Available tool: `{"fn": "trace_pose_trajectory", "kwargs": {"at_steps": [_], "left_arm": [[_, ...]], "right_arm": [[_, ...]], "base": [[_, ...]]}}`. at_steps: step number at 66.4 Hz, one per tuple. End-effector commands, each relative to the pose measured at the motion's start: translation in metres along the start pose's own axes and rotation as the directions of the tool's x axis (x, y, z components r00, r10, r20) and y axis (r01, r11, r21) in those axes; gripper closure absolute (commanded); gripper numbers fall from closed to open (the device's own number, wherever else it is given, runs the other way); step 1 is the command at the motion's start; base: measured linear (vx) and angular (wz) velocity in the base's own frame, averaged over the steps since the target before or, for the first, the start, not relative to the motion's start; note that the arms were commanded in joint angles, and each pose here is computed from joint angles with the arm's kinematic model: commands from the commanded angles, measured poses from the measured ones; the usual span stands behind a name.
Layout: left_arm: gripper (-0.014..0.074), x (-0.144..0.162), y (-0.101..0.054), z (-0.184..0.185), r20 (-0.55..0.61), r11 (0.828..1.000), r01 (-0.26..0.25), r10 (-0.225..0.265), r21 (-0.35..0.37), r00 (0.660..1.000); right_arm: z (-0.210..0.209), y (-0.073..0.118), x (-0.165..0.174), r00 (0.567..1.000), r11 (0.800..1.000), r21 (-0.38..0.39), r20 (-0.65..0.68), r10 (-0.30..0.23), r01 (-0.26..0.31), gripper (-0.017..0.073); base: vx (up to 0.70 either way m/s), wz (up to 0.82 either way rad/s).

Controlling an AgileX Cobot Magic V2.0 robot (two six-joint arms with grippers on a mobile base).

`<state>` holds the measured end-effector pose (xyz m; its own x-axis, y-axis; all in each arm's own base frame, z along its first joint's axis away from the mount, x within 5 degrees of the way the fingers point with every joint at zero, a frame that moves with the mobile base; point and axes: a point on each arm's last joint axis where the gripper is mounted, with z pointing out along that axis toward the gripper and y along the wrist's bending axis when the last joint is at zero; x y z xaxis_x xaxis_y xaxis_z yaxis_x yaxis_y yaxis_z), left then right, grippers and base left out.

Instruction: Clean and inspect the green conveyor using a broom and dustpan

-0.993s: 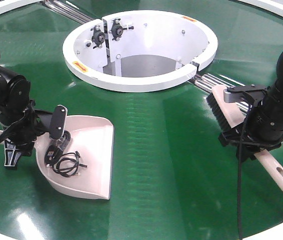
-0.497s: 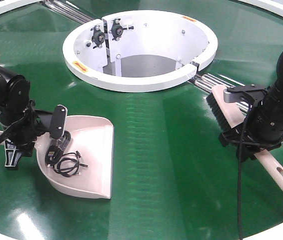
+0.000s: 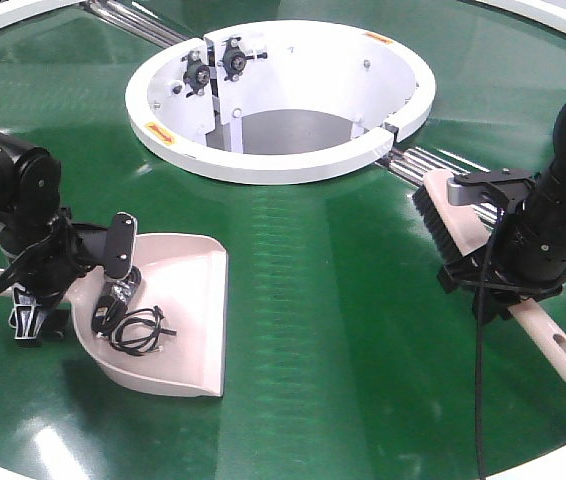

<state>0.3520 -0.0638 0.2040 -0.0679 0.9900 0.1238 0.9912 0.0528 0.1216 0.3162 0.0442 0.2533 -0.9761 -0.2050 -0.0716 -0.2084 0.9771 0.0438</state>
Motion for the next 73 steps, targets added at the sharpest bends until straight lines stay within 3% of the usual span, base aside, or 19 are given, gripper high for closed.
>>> {"fn": "trace_pose_trajectory", "kwargs": {"at_steps": [1, 23, 34, 53, 73], "left_arm": [[0.0008, 0.001, -0.002, -0.031, 0.049, 0.998, 0.039, -0.036, -0.054, 0.998], [0.0008, -0.001, -0.016, -0.068, 0.192, 0.991, 0.114, -0.099, -0.071, 0.976], [0.0008, 0.003, -0.025, -0.080, 0.191, 0.992, 0.113, -0.102, -0.050, 0.976], [0.0008, 0.004, -0.034, -0.099, 0.253, 0.988, 0.137, -0.115, -0.072, 0.961], [0.0008, -0.003, -0.039, -0.109, 0.356, 0.984, 0.172, -0.149, -0.035, 0.923]], "right_arm": [[-0.019, 0.000, -0.002, 0.996, 1.000, 0.009, 0.089, -0.007, 0.006, 0.0561], [0.021, -0.007, -0.017, 1.000, 0.999, 0.040, -0.003, -0.015, 0.015, 0.0554], [0.044, -0.011, -0.023, 0.998, 0.998, 0.058, -0.056, -0.023, 0.026, 0.0496], [0.062, -0.013, -0.027, 0.996, 0.998, 0.057, -0.092, -0.006, 0.011, 0.0279], [0.031, -0.014, -0.025, 1.000, 0.995, 0.099, 0.018, -0.015, 0.013, 0.0004]], "base": [[0.00, 0.00], [0.00, 0.00], [0.00, 0.00], [0.00, 0.00], [0.00, 0.00]]}}
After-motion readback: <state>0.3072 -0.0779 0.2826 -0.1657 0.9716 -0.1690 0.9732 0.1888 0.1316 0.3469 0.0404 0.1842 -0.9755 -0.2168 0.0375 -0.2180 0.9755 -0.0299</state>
